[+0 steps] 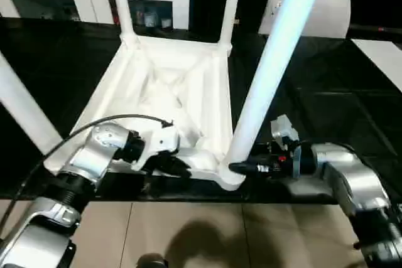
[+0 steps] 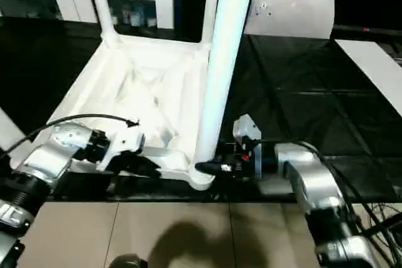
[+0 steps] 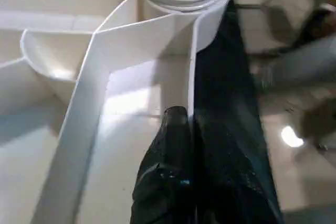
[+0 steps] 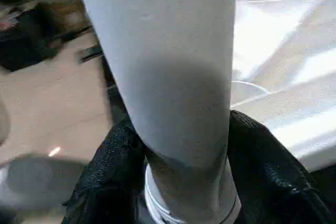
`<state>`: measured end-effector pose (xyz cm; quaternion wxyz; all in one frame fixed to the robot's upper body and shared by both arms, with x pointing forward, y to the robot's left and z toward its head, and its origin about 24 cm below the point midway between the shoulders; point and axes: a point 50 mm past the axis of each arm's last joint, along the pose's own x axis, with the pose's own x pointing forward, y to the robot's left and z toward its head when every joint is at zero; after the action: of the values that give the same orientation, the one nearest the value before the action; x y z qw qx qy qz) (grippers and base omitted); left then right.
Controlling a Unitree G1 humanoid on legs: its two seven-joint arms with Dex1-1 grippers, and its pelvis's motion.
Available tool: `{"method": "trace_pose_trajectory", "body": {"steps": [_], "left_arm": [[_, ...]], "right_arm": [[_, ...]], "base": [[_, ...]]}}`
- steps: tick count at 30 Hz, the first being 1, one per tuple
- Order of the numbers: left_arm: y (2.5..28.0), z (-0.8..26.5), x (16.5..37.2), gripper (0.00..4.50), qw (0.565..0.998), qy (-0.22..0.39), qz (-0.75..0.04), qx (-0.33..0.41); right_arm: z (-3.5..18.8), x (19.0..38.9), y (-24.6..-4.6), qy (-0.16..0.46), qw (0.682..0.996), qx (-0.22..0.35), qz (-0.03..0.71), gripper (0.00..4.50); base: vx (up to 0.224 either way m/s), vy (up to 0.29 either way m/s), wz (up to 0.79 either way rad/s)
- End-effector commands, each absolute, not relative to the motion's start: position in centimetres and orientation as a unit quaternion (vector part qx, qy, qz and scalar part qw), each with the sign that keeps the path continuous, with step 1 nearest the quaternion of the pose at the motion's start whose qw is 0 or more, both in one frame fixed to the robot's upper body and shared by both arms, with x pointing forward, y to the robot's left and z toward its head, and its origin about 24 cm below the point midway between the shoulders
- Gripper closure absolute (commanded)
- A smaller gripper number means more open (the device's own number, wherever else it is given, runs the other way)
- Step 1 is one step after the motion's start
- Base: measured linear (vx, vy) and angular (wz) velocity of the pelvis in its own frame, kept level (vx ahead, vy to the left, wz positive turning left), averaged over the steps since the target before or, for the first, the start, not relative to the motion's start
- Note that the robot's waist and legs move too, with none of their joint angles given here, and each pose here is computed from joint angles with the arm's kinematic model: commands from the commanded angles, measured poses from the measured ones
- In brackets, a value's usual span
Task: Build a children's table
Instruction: Rotate leg to tighten
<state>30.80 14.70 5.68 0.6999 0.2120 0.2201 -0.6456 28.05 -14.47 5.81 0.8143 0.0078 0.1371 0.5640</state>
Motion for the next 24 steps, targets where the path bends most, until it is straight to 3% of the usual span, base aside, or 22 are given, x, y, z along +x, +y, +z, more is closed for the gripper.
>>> {"method": "trace_pose_trajectory", "body": {"steps": [1, 2, 5, 8, 14, 16, 17, 20, 21, 24], "left_arm": [[11.4, 5.8, 31.1, 4.5, 0.727, 0.193, -0.63, 0.19], [10.6, 6.0, 31.4, 4.5, 0.747, 0.192, -0.613, 0.172], [9.7, 6.2, 31.7, 4.5, 0.766, 0.191, -0.594, 0.155], [8.0, 6.1, 32.5, 4.5, 0.817, 0.196, -0.525, 0.138], [7.0, 6.7, 32.9, 4.5, 0.846, 0.191, -0.481, 0.127], [7.0, 6.7, 32.9, 4.5, 0.847, 0.191, -0.478, 0.134], [7.2, 6.7, 32.8, 4.5, 0.845, 0.191, -0.479, 0.141], [7.8, 6.6, 32.7, 4.5, 0.838, 0.198, -0.484, 0.155], [8.0, 6.5, 32.6, 4.5, 0.837, 0.202, -0.484, 0.157], [9.1, 6.5, 32.6, 4.5, 0.832, 0.208, -0.487, 0.165]], "right_arm": [[5.0, 28.3, -11.7, 0.16, 0.834, 0.014, 0.528, 2.53], [4.8, 28.7, -10.8, 0.168, 0.854, 0.019, 0.492, 2.54], [4.7, 29.1, -9.9, 0.173, 0.875, 0.022, 0.451, 2.55], [4.5, 30.7, -7.8, 0.184, 0.926, 0.04, 0.327, 2.56], [4.7, 31.6, -5.9, 0.197, 0.947, 0.052, 0.248, 2.56], [4.9, 31.7, -5.6, 0.194, 0.948, 0.058, 0.245, 2.56], [5.2, 31.7, -5.5, 0.183, 0.949, 0.062, 0.25, 2.01], [5.6, 31.7, -5.5, 0.165, 0.95, 0.063, 0.259, 1.81], [5.6, 31.6, -5.6, 0.161, 0.949, 0.062, 0.263, 1.51], [5.9, 31.4, -6.7, 0.14, 0.947, 0.065, 0.281, 1.35]], "base": [[-0.066, -0.005, -0.07], [-0.051, -0.005, -0.05], [0.0, 0.0, 0.0], [0.0, 0.0, 0.0], [0.0, 0.0, 0.0], [0.0, 0.0, 0.0], [0.0, 0.0, 0.0], [0.0, 0.0, 0.0], [0.0, 0.0, 0.0], [0.0, 0.0, 0.0]]}}
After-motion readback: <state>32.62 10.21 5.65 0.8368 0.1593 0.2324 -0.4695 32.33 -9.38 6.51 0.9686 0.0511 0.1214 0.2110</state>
